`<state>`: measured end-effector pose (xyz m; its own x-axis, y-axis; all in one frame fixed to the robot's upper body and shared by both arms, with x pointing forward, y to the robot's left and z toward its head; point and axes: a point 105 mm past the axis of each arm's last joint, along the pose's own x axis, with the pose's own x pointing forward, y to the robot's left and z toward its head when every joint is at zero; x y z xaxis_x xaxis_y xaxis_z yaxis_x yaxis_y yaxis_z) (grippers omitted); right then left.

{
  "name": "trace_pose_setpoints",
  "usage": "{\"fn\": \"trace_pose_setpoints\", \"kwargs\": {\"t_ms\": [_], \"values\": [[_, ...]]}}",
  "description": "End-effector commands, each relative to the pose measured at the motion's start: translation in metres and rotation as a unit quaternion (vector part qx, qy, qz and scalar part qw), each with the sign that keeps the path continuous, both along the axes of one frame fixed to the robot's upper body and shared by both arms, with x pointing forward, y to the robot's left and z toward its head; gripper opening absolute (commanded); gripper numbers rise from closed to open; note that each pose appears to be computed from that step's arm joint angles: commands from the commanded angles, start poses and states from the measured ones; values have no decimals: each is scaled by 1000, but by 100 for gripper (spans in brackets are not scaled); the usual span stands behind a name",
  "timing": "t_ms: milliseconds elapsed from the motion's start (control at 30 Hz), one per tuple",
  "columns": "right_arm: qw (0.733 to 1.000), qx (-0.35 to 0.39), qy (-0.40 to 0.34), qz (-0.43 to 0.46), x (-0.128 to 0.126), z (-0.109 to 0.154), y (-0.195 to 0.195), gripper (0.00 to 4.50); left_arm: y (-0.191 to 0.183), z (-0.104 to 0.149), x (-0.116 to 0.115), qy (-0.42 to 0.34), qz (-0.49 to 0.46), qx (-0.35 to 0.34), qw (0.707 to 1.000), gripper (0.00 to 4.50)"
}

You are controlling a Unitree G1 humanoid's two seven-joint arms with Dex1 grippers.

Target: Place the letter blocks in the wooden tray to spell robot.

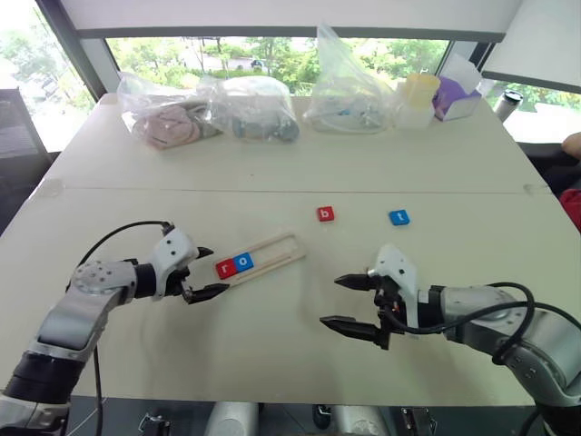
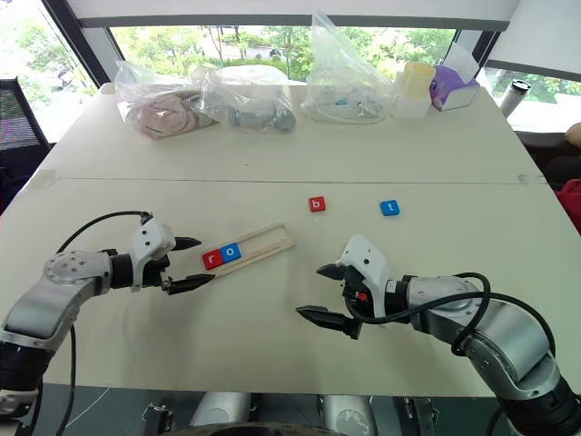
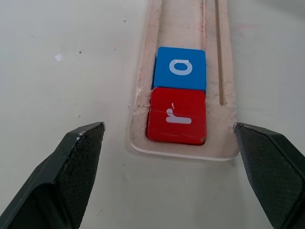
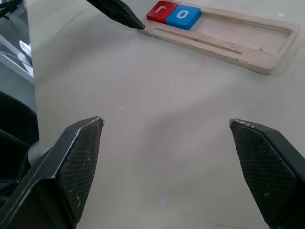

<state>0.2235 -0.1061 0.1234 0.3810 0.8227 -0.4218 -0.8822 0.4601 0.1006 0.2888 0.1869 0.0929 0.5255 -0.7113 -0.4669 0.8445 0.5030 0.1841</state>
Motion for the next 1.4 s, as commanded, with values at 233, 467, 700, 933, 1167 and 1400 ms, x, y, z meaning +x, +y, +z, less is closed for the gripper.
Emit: {"fn": "trace_pose_setpoints", "kwargs": {"t_ms": [233,467,700,933,1167,1400], "values": [[1000,7,-23,-8,6,6,-1,434,-6,-36,-7,23,-20,53,998,450],[1000,6,-21,-12,6,4,-4,450,-10,-29,-7,23,-17,22,999,313],[1000,4,-16,-21,7,1,-9,450,-6,1,20,-43,-59,36,997,313],[999,-5,-19,-45,14,-1,-20,450,-34,22,35,-60,-247,68,965,313],[998,-1,-16,-56,8,-3,-18,450,-38,10,47,-51,-269,89,958,313],[998,-2,-21,-67,12,-1,-21,450,-36,4,48,-45,-257,86,961,313]]}}
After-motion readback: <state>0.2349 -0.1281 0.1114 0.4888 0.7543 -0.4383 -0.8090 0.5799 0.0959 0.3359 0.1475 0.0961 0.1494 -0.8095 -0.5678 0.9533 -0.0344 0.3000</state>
